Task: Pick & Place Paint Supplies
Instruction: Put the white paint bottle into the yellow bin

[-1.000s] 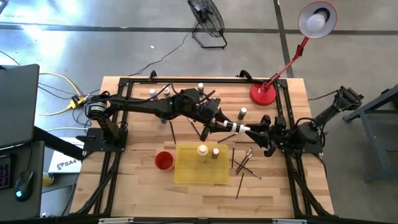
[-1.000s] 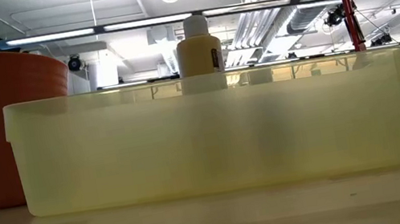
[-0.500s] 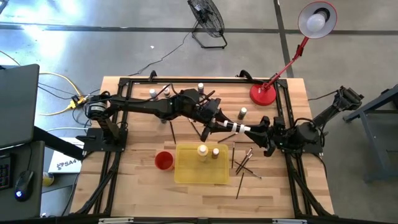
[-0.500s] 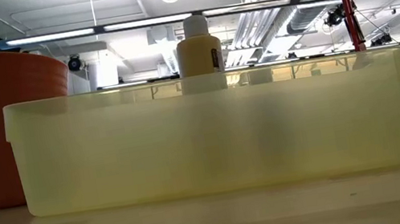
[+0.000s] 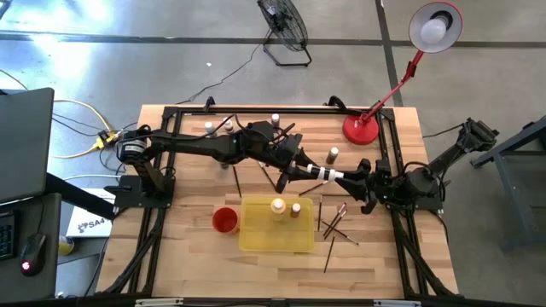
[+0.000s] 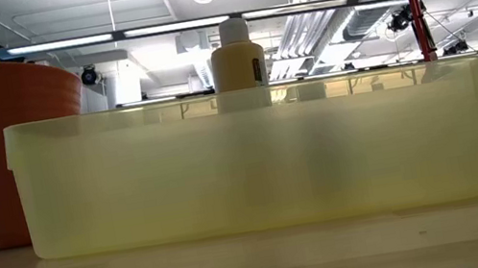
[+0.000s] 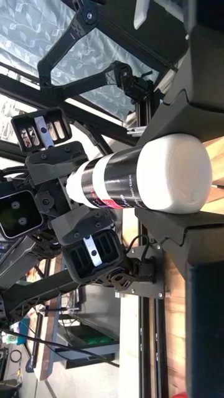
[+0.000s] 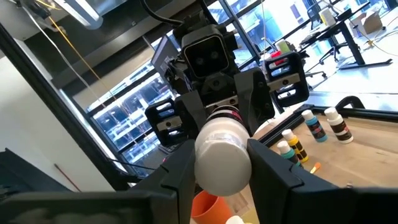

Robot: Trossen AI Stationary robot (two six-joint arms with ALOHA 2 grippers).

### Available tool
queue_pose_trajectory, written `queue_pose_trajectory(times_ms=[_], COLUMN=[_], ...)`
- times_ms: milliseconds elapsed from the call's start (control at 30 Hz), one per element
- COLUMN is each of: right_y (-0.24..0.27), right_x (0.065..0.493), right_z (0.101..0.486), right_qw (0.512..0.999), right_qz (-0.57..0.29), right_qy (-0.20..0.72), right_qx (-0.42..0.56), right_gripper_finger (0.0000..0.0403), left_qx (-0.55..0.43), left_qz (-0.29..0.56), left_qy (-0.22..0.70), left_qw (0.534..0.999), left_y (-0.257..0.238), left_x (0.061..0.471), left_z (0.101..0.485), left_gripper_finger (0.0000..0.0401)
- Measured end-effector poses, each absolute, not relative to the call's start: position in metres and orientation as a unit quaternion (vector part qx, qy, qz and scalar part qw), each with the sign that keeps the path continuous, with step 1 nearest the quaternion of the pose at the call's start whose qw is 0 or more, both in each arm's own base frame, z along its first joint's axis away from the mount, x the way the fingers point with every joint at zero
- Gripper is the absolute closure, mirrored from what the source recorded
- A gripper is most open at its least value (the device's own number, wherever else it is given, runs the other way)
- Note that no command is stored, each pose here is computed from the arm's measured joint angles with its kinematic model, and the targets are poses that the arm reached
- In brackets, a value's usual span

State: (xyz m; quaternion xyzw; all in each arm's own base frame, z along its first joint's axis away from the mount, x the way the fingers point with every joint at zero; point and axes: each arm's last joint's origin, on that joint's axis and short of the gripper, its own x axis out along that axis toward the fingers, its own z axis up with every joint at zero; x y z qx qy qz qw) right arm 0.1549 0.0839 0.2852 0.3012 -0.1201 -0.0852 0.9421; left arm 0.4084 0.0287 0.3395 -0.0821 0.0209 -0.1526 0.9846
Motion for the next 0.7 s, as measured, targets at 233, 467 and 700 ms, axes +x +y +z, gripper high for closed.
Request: queue_pose_trajectory(times_ms=[233, 467, 700], right_y=[0.084, 0.084, 0.084], right_x=[0.155, 0.155, 0.153], right_z=[0.291, 0.299, 0.302], right_qw=[0.944, 0.949, 0.948], right_qz=[-0.084, -0.084, -0.076], right_qy=[-0.125, -0.120, -0.123], right_qx=[0.294, 0.279, 0.285], right_gripper_finger=[0.0293, 0.0293, 0.0293], left_qx=[-0.081, -0.076, -0.075], left_qz=[-0.162, -0.181, -0.203], left_qy=[0.018, 0.015, 0.009], left_qw=[0.983, 0.980, 0.976], left_y=[0.028, 0.028, 0.025], left_x=[0.408, 0.404, 0.398], left_z=[0.341, 0.346, 0.354], left_gripper_finger=[0.0269, 0.0263, 0.0176])
